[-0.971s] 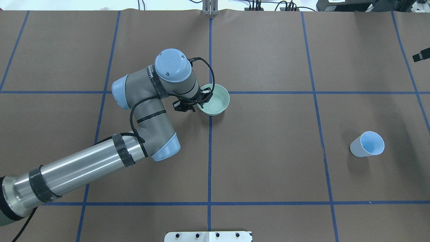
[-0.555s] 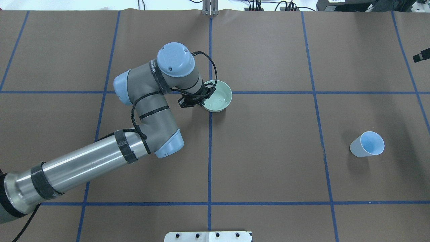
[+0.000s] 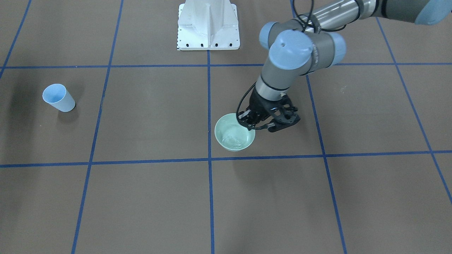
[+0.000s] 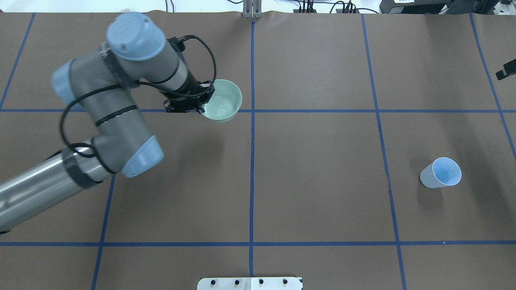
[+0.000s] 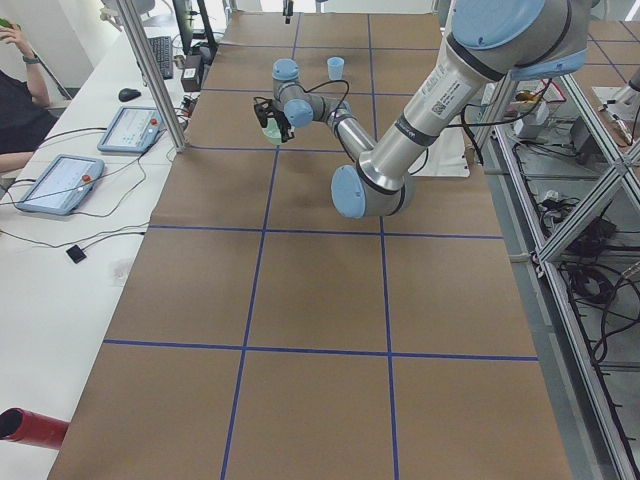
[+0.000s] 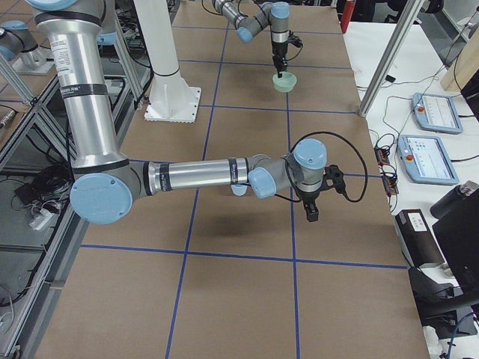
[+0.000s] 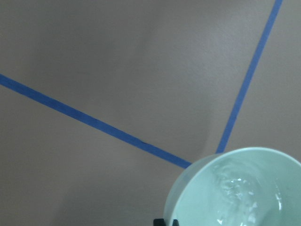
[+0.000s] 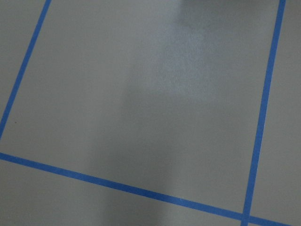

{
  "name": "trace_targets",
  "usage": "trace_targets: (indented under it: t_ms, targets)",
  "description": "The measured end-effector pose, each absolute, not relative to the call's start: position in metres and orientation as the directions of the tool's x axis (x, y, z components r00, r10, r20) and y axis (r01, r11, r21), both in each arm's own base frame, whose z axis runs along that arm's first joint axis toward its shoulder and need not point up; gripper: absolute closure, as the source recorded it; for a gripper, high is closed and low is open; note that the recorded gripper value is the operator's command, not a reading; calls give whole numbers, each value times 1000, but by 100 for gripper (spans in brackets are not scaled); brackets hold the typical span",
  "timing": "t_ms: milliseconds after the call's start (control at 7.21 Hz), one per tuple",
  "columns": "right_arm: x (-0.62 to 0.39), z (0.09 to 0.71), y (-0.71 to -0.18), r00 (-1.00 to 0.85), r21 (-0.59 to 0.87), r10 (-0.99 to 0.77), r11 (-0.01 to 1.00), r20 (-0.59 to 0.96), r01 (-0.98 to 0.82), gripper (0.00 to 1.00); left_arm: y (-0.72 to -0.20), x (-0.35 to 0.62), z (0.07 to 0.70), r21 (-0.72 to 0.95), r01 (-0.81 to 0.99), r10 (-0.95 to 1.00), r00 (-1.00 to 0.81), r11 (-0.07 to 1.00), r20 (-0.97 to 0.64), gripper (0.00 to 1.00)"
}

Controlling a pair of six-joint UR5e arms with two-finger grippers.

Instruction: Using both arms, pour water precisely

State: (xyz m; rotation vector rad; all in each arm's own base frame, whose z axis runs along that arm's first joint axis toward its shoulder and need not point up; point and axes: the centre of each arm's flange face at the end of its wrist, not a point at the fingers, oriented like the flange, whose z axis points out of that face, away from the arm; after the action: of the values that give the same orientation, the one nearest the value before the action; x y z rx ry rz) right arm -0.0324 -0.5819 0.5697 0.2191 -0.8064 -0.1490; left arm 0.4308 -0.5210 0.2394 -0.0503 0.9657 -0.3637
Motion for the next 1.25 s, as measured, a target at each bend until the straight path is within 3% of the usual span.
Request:
trace_targets:
  t_ms: [693,1248]
  targets:
    - [-10,604,-559,687,185,-205,977,698,104,1,-456,244,448,-22,168,-128,653,986,-746,100]
    - [-9,601,-559,680,188,-205,977,704,99,1,-423,216,502,-47,162,-144,662,986,-736,100]
